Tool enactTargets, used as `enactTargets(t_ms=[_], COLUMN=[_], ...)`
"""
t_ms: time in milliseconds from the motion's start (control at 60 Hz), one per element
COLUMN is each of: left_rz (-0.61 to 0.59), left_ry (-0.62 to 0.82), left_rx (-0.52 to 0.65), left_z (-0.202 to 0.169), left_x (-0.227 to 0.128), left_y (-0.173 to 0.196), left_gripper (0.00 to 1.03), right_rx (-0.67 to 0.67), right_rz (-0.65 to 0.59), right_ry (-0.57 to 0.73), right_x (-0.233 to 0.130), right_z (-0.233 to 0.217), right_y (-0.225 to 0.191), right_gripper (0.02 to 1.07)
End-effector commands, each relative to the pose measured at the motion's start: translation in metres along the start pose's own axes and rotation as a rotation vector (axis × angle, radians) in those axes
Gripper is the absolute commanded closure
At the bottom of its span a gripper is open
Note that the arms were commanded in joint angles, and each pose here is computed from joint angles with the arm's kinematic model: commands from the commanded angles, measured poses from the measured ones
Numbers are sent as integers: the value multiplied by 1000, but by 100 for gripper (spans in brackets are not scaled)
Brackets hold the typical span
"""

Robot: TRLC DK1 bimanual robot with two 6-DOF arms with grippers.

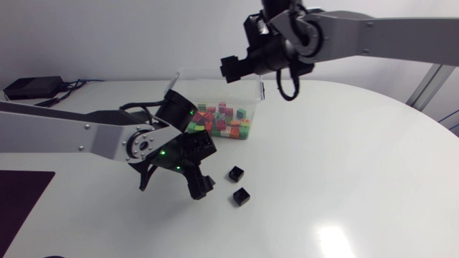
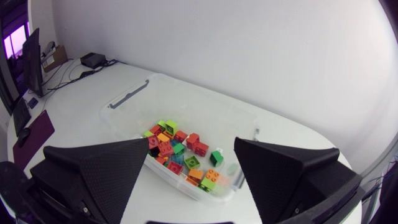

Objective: Place the duplo bricks in the container

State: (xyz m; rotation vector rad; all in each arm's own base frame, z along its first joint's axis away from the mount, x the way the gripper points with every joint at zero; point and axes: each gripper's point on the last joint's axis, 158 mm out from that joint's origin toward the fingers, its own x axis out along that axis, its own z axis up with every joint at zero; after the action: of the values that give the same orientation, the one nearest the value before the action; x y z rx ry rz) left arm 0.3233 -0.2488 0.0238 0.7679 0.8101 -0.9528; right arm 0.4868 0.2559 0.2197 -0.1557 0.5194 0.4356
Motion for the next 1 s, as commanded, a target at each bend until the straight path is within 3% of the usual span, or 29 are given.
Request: enactTargets(t_ms=[0, 150, 383, 667, 800, 917, 983], left_rz=[15, 14, -16, -50, -50, -50, -53], left_ry=[6, 64, 165, 318, 326, 337, 340], left_rx=[-46, -118, -227, -394, -435, -455, -458], left_z=[15, 28, 51, 37, 41, 40, 41], left_x=[14, 31, 59, 74, 78, 86, 89], left_y=[6, 14, 5, -6, -10, -12, -15], left_gripper=[4, 5, 6, 8, 12, 26, 42], right_rx=[2, 37, 59, 69, 60, 37, 14], right_rz=[-16, -21, -27, 5, 24, 37, 57], right_ry=[-12, 1, 67, 124, 152, 183, 196], right_x=[-32, -69, -87, -109, -119, -126, -131], right_z=[-15, -51, -102, -144, -160, -181, -189], right_y=[-15, -37, -45, -41, -35, -32, -29], right_gripper=[6, 6, 6, 6, 6, 7, 7])
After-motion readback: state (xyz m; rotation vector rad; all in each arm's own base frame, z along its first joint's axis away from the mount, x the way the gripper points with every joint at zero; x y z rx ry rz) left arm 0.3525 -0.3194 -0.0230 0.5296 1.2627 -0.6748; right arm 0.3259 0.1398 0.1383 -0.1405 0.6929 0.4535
